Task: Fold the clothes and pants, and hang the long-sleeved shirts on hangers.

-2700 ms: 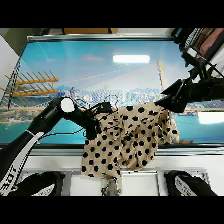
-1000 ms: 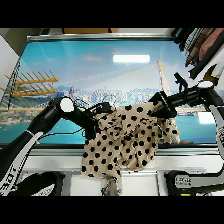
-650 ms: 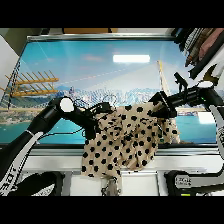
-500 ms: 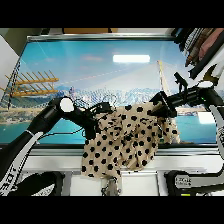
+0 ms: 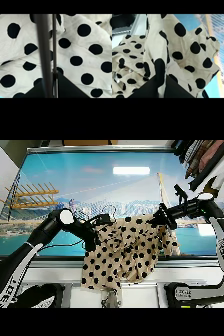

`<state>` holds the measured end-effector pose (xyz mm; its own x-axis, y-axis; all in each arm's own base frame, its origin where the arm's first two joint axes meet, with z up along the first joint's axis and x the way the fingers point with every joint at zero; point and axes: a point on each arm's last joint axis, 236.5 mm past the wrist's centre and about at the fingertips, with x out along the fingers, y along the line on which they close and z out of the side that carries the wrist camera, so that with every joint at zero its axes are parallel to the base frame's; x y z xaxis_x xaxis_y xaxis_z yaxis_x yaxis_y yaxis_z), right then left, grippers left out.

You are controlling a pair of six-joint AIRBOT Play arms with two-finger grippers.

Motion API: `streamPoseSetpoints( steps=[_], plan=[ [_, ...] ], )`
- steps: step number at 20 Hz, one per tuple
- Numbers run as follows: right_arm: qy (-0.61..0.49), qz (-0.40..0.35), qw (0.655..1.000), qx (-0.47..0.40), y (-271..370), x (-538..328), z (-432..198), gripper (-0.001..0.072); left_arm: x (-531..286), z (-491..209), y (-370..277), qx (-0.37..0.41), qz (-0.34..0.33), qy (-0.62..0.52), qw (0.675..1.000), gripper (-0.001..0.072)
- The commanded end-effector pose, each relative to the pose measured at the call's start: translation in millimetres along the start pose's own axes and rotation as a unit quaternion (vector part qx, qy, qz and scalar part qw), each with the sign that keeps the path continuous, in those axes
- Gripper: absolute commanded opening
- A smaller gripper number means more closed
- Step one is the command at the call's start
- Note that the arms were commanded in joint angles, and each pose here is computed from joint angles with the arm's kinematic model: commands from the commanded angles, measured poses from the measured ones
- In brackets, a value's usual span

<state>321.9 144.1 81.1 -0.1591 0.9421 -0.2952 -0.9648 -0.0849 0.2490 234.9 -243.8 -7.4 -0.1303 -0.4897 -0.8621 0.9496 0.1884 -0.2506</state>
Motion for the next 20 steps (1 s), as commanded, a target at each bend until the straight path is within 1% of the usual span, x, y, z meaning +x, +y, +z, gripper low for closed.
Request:
streamPoseSetpoints(
  steps=[1, 7, 8, 9, 10, 13, 18, 20],
  plan=[
    [0.000, 0.000, 1.000, 0.001, 0, 0, 0, 0.0011, 0, 0, 0, 0.001, 0.000, 0.000, 1.000, 0.0011],
    [0.000, 0.000, 1.000, 0.001, 0, 0, 0, 0.0009, 0, -2, -1, 0.002, -0.002, 0.006, 1.000, 0.0013],
    [0.000, 0.000, 1.000, 0.001, 0, 0, 0, 0.0008, 0, -4, -3, 0.002, -0.006, 0.008, 1.000, 0.0042],
    [0.000, 0.000, 1.000, 0.001, 0, 0, 0, 0.0008, 0, -4, -4, 0.001, -0.009, 0.010, 1.000, 0.0233],
    [0.000, 0.000, 1.000, 0.001, 0, 0, 0, 0.0008, 0, -5, -4, -0.008, -0.009, 0.010, 1.000, 0.0391],
    [0.000, 0.000, 1.000, 0.000, 0, 0, 0, 0.0007, 0, -5, -4, -0.023, -0.008, 0.010, 1.000, 0.0393],
    [0.000, -0.001, 1.000, 0.000, 0, 0, 0, 0.0006, -5, -7, 2, -0.095, -0.003, 0.006, 0.995, 0.0393],
    [-0.002, -0.001, 1.000, 0.000, 0, 0, 1, 0.0006, -14, -10, 4, -0.103, 0.002, 0.000, 0.995, 0.0393]
  ],
)
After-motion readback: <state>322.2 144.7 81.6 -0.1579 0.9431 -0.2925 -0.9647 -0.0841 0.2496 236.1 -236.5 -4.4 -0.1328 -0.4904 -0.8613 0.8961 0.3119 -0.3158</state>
